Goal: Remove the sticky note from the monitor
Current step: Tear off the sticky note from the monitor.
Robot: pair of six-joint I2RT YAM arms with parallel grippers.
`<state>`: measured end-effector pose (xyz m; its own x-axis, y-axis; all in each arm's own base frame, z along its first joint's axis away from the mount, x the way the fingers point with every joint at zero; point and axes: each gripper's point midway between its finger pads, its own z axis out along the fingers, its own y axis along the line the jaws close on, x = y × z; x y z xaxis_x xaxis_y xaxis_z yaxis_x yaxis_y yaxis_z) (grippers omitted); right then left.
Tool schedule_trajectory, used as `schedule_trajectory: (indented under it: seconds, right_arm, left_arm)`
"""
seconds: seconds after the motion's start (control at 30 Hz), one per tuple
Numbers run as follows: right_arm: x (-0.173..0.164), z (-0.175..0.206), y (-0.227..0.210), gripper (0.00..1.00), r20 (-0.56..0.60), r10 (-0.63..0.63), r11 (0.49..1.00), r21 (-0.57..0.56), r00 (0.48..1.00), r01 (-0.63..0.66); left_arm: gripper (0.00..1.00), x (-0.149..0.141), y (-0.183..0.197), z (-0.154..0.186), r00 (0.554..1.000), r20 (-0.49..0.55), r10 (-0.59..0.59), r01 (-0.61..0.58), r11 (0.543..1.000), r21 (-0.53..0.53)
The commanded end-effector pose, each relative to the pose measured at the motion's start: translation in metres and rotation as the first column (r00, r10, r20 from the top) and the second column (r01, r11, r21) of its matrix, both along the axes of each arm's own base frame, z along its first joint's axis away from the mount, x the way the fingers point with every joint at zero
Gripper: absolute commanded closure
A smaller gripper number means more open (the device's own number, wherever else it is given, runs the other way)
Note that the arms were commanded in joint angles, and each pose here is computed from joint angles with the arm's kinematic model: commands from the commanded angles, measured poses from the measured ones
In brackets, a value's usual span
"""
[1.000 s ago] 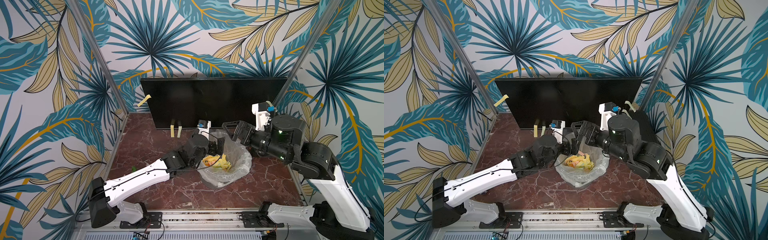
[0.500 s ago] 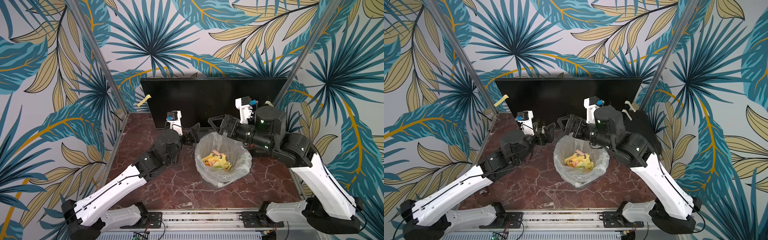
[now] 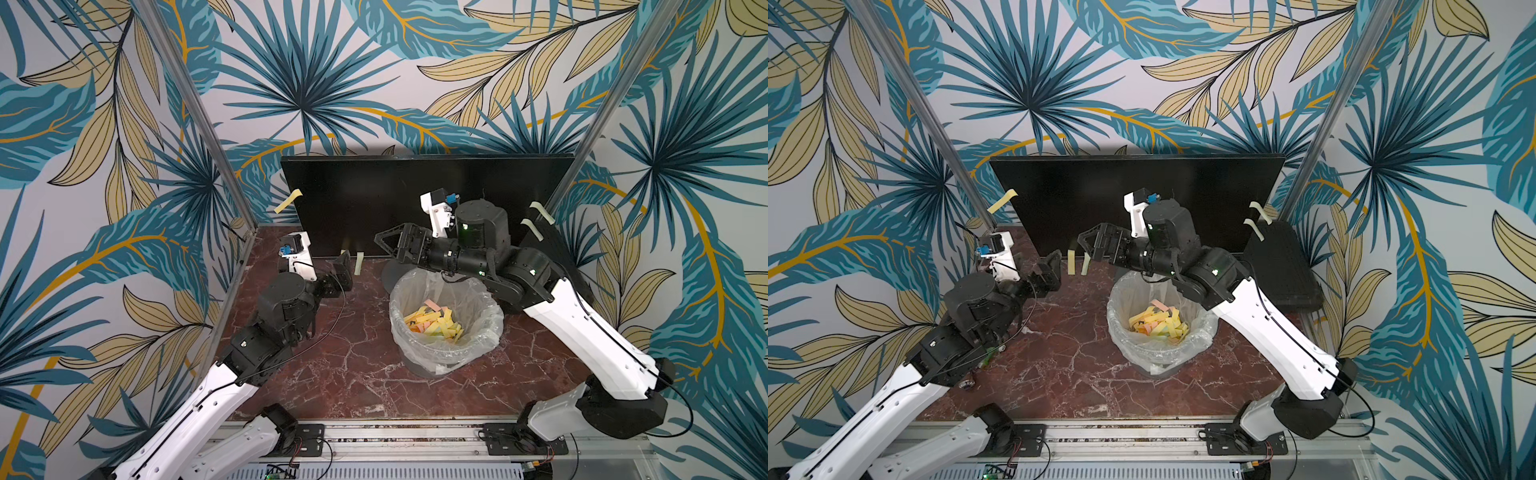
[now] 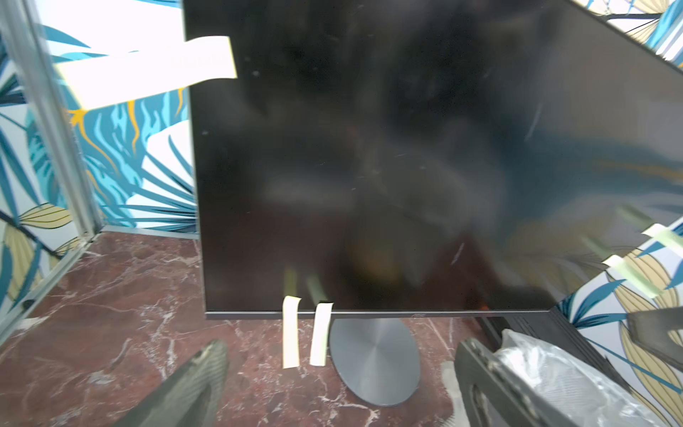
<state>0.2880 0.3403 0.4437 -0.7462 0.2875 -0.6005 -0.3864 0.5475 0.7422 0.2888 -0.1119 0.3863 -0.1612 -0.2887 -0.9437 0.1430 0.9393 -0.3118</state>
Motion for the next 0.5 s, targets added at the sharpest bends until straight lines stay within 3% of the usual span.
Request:
schedule_trajectory:
  seconds: [0.0, 0.2, 0.47]
  right_arm:
    - [0.005, 0.005, 0.016, 0.01, 0.051, 0.055, 0.998, 0.035, 0.997, -0.057]
    - [0.013, -0.007, 0.038, 0.02, 0.060, 0.103, 0.994, 0.040, 0.993, -0.105]
    - [0.013, -0.015, 0.060, 0.03, 0.095, 0.125, 0.991, 0.033, 0.988, -0.129]
  left_arm:
    - [0.00, -0.004, 0.011, -0.003, 0.999, 0.018, -0.027, 0.026, 0.999, 0.039]
    - [0.00, -0.007, 0.037, -0.008, 0.999, 0.044, -0.022, 0.020, 0.999, 0.043]
    - [0.00, 0.006, 0.060, 0.005, 0.993, 0.110, -0.046, 0.049, 0.998, -0.028]
